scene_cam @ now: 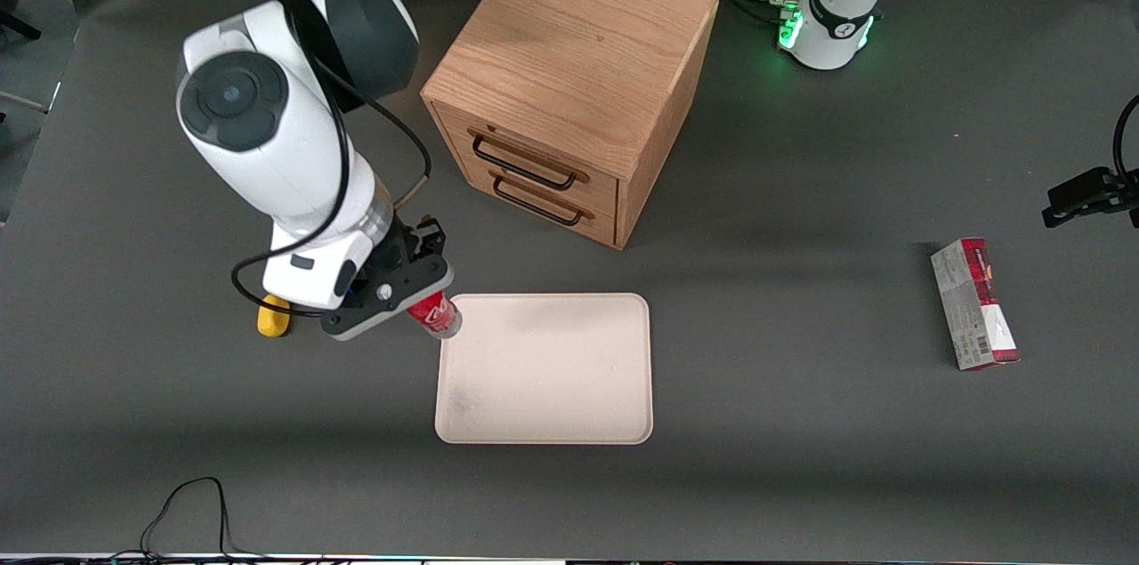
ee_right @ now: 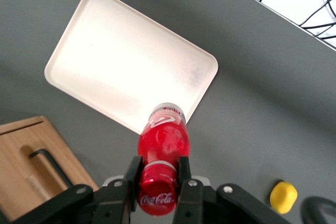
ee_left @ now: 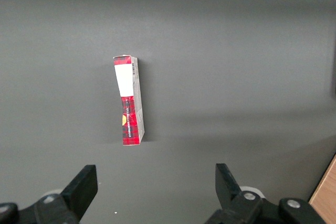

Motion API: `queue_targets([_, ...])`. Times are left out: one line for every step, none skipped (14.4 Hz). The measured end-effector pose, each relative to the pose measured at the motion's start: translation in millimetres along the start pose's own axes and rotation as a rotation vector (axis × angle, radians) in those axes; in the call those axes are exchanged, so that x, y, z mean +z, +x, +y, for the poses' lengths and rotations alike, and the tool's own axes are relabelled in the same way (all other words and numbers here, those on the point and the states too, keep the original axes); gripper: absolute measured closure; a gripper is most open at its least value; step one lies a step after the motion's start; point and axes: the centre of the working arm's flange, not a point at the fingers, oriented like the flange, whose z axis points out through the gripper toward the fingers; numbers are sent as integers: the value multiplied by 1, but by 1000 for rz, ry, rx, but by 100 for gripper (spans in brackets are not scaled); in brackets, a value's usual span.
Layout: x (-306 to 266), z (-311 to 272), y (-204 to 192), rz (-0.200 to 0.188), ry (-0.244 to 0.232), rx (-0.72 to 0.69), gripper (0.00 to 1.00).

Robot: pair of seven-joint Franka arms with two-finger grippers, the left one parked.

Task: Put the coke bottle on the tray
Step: 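Lower the held bottle onto the tray surface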

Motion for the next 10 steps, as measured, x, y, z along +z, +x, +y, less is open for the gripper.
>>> queue_targets([19,3,7,-1,-1,4,68])
queue_targets([40,6,14,0,-1,7,68])
queue_targets([63,7,22,1,-1,8,68])
queue_targets([84,8,28,3,-2,10,68])
queue_targets([102,10,32,3,-2,12,68])
queue_targets([119,11,35,-3,-2,13,68])
queue_targets([134,12,37,-12,-2,13,68])
queue_targets([148,12,39,-21,-1,14,68])
queue_targets([158,12,40,-29,-1,13,68])
queue_targets([168,12,41,-32,-1,13,68])
